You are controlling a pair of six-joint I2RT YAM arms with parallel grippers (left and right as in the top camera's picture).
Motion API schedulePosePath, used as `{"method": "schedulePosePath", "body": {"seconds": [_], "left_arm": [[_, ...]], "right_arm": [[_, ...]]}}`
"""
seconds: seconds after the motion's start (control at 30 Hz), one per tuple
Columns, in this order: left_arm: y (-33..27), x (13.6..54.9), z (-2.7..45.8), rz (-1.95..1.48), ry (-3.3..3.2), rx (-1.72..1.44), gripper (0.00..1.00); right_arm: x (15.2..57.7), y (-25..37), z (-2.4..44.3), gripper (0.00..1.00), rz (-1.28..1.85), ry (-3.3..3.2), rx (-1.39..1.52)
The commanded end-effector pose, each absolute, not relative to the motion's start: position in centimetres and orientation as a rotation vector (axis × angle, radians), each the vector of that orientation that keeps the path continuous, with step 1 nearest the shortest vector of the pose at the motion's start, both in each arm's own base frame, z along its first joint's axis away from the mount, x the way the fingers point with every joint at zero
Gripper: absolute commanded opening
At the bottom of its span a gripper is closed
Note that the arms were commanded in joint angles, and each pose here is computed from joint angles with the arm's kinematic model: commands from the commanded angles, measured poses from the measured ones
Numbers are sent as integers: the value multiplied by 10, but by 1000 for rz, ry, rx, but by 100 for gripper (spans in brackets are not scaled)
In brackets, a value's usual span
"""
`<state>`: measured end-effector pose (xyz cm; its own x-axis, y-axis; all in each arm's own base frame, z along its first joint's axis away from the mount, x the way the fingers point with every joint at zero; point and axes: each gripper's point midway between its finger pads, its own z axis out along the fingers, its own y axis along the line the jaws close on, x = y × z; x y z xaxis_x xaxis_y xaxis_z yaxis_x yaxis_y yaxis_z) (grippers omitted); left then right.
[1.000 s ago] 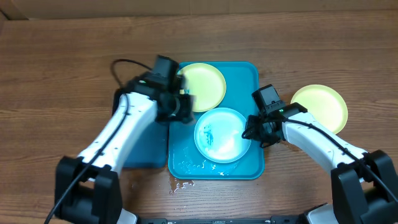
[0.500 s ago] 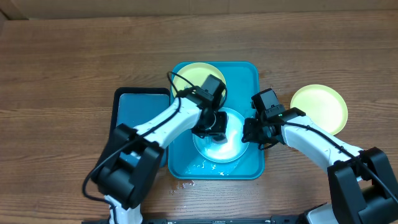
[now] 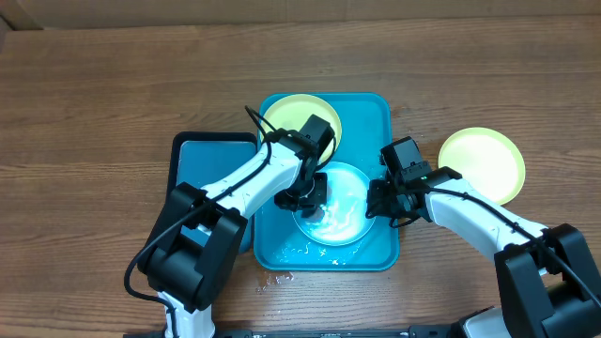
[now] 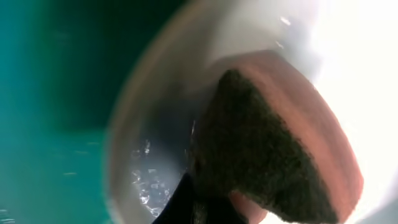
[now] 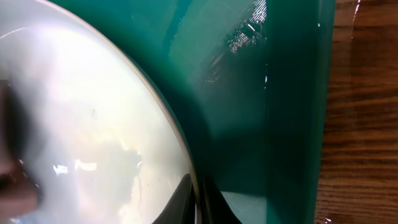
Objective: Clean dirty plates on tray and stack at the side
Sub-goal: 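Scrub the white plate with the sponge while right gripper holds rim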
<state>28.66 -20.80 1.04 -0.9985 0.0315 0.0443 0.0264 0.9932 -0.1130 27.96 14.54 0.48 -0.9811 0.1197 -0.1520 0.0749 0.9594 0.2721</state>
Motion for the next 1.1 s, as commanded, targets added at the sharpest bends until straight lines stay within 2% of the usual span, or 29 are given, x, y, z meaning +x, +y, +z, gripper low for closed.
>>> {"method": "schedulePosePath", "body": {"seconds": [0.0,0.3,0.53,0.63,0.8,0.97,1.07], "left_arm": [[-169,311,3,-155,-3207,-88,4],[-203,325,4,117,-3244,-175,4],[-275,310,19,725,-3073,-297,4],[-301,298,20,863,-2995,-366,4],[-285,283,3,695,-2962,-213,4],[-228,279,-6,366,-2958,19,4],[-171,288,-11,2,-3027,85,4]], "right_arm": [[270,130,-8,4,292,2975,211],[267,129,-9,4,286,2986,212],[266,128,-9,4,282,2992,214],[265,128,-9,4,280,2995,214],[264,127,-10,4,277,3000,215],[264,127,-10,4,278,2999,215],[265,127,-10,4,278,2998,215]]}}
